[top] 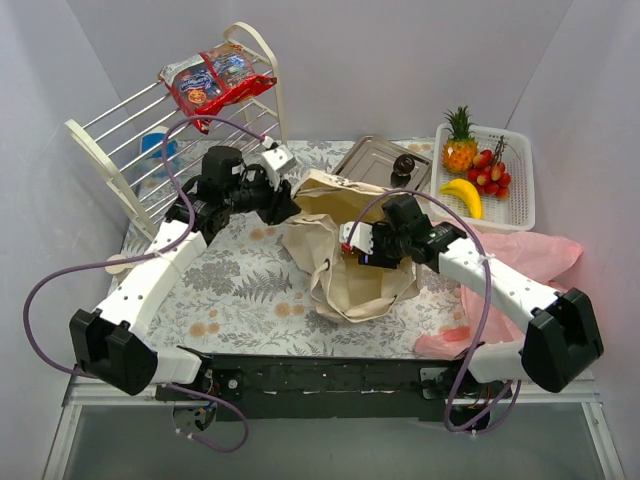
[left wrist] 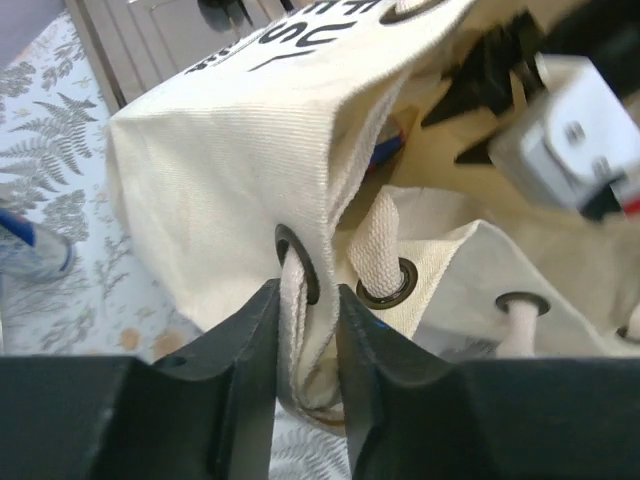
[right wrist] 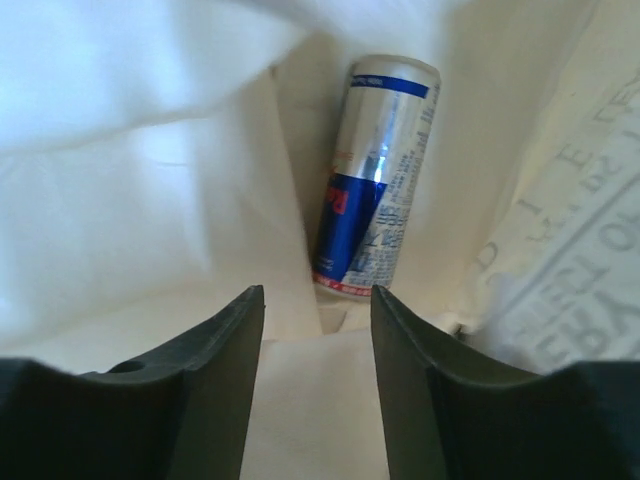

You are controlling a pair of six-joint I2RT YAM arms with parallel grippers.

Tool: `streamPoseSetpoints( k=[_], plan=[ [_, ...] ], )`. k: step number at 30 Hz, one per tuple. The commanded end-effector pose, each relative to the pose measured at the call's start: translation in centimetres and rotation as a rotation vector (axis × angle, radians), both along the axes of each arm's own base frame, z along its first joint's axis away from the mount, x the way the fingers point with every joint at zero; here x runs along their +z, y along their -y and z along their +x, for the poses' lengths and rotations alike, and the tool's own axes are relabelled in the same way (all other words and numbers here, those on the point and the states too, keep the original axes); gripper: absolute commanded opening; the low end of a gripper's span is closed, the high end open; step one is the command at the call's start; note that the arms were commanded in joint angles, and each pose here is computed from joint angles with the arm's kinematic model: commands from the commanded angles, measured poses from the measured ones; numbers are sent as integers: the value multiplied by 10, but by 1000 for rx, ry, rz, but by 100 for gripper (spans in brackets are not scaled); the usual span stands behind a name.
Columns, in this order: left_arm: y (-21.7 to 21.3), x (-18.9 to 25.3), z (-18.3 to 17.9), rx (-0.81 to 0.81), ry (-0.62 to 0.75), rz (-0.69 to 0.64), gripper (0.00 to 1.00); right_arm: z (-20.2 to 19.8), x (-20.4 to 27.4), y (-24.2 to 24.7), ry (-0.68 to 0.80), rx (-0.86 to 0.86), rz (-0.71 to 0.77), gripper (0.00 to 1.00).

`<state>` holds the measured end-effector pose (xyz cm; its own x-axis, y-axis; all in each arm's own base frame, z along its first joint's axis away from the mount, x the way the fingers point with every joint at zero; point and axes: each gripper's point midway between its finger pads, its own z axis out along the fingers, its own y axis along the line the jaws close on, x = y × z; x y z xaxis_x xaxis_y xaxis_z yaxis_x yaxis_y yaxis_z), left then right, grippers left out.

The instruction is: Untie the knot of the grocery bags and take out the mixed food

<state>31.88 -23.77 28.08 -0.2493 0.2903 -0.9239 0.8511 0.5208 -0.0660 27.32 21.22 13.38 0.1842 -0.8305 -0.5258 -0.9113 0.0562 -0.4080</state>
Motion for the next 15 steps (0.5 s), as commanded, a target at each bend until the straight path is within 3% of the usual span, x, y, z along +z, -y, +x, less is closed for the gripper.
streamPoseSetpoints(
  k=[1, 4, 8, 13, 15],
  plan=[
    [-22, -4, -36, -152, 102, 153, 17, 27, 6, -2, -18, -25, 26, 51],
    [-25, 0, -49, -221, 146, 181, 0, 45, 1, 14, 37, -80, -28, 50],
    [-15, 20, -56, -277, 151, 124, 0, 47, 10, 7, 73, -5, 10, 50],
    [9, 20, -55, -301, -65, -15, 0, 37, 13, -33, -5, 153, 74, 51],
    [14, 24, -49, -281, -81, -46, 0, 36, -4, -40, -49, 180, 44, 50]
  ],
)
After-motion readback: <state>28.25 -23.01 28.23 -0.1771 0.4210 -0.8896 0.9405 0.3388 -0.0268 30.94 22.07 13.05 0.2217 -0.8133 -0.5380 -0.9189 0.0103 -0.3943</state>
